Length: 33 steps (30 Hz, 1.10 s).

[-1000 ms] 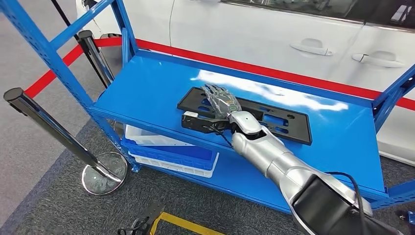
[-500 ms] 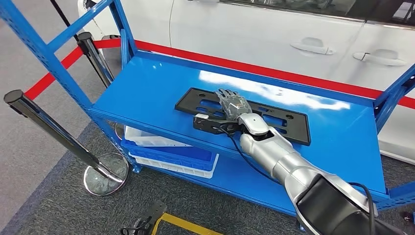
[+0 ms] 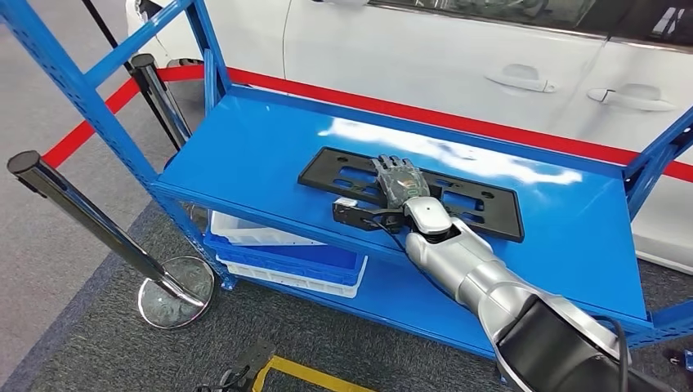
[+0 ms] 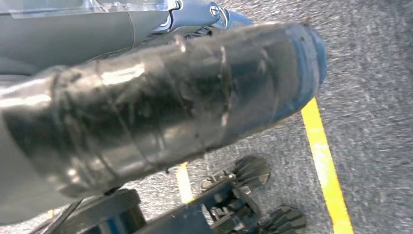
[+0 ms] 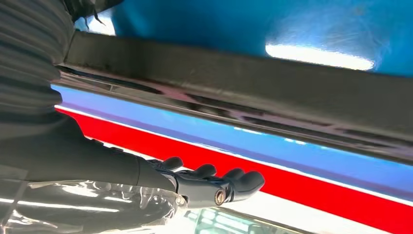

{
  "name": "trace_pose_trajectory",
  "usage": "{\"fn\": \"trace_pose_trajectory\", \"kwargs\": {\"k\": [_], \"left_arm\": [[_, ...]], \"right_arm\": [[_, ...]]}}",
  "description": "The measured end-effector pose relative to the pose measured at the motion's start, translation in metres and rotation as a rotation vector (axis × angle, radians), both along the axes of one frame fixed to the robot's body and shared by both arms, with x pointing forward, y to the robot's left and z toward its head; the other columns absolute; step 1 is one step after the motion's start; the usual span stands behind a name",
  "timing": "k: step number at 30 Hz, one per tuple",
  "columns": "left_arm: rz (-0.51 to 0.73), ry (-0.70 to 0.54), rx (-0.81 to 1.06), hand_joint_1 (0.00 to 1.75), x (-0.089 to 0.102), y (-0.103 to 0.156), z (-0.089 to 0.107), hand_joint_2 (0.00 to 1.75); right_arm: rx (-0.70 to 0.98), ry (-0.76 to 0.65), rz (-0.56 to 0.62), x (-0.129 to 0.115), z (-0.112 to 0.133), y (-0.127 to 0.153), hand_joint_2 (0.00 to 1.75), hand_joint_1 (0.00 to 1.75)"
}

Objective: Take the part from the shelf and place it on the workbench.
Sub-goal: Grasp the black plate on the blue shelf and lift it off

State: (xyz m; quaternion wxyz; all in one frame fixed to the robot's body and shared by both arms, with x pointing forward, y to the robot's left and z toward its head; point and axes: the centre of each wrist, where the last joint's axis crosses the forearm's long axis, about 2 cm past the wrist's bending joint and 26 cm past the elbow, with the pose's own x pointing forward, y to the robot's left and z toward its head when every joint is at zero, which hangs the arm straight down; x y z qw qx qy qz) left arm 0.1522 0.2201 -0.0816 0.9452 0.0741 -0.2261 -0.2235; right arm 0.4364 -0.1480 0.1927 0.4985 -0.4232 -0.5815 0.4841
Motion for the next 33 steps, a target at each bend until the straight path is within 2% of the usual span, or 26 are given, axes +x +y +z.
{"fn": "trace_pose_trajectory", "kwargs": {"k": [1,7,20,24,33], "left_arm": [[0.0,0.001,0.001,0.0,0.0,0.0,0.0,0.0],[0.002,0.005,0.005,0.0,-0.003,0.002,-0.001,0.0],[0.003,-0.008,-0.044,0.0,-0.006,0.003,-0.003,0.0],[-0.014,-0.026,-0.096,0.0,-0.009,0.002,-0.004,1.75],[-0.021,-0.123,-0.047,0.0,-0.004,0.003,-0.002,1.75]], "right_arm": [[-0.005,-0.002,-0.007,0.0,-0.001,-0.002,1.75,1.75],[-0.034,0.01,-0.027,-0.003,-0.013,-0.013,1.75,1.75],[-0.041,-0.021,-0.006,-0.003,-0.013,-0.014,1.75,1.75],[-0.008,-0.054,0.01,-0.004,-0.016,-0.016,1.75,1.75],[0.193,-0.236,0.068,0.0,-0.002,-0.023,1.75,1.75]]}}
